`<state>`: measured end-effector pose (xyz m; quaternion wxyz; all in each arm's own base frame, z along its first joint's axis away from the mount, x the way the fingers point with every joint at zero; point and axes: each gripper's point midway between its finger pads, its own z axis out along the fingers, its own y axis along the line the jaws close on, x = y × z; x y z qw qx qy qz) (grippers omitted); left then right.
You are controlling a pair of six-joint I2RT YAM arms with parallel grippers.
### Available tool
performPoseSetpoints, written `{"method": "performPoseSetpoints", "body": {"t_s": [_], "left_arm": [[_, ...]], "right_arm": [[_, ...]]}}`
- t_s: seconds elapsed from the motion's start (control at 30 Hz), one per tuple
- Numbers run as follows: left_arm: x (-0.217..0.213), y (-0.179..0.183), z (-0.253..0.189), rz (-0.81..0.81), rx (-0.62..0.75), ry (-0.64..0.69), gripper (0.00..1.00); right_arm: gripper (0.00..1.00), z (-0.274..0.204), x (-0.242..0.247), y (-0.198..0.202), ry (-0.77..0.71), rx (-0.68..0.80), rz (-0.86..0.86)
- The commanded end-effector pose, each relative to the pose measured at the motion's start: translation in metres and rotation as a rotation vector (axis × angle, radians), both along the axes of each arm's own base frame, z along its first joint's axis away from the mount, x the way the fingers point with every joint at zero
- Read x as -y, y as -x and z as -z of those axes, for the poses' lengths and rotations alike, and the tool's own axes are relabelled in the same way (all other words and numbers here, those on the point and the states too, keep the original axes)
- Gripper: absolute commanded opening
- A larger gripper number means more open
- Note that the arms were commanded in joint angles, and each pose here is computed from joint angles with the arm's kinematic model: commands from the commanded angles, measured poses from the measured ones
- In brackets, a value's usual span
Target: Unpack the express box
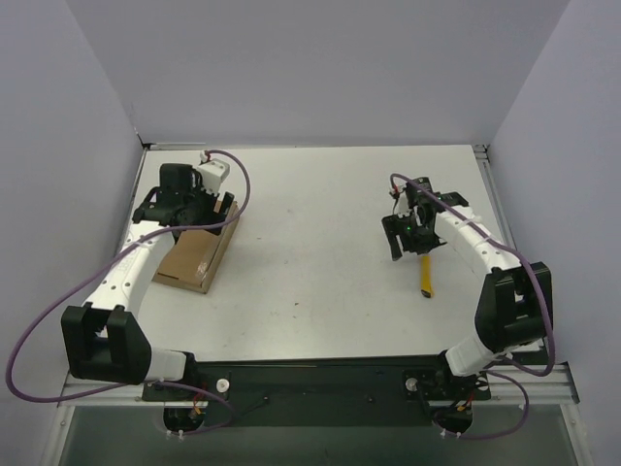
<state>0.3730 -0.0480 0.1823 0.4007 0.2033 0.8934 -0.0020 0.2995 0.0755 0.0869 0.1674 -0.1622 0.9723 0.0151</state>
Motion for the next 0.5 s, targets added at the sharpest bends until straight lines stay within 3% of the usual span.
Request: {"method": "performPoseSetpoints", "body": {"t_s": [0.0,0.13,0.47], "left_arm": [[0.007,0.009,-0.007,0.021,-0.007,0.018,0.88],[0.016,0.017,-0.001,0.021,-0.03,0.08,0.88],[0.015,0.027,0.009,0.03,-0.06,0.051,0.88]], "right_arm": [[0.55,0.009,0.051,0.011,0.057,-0.079,0.212],[0.57,0.024,0.066,0.03,0.093,-0.142,0.187],[0.56,0.059,0.07,0.054,0.124,-0.247,0.193]]}}
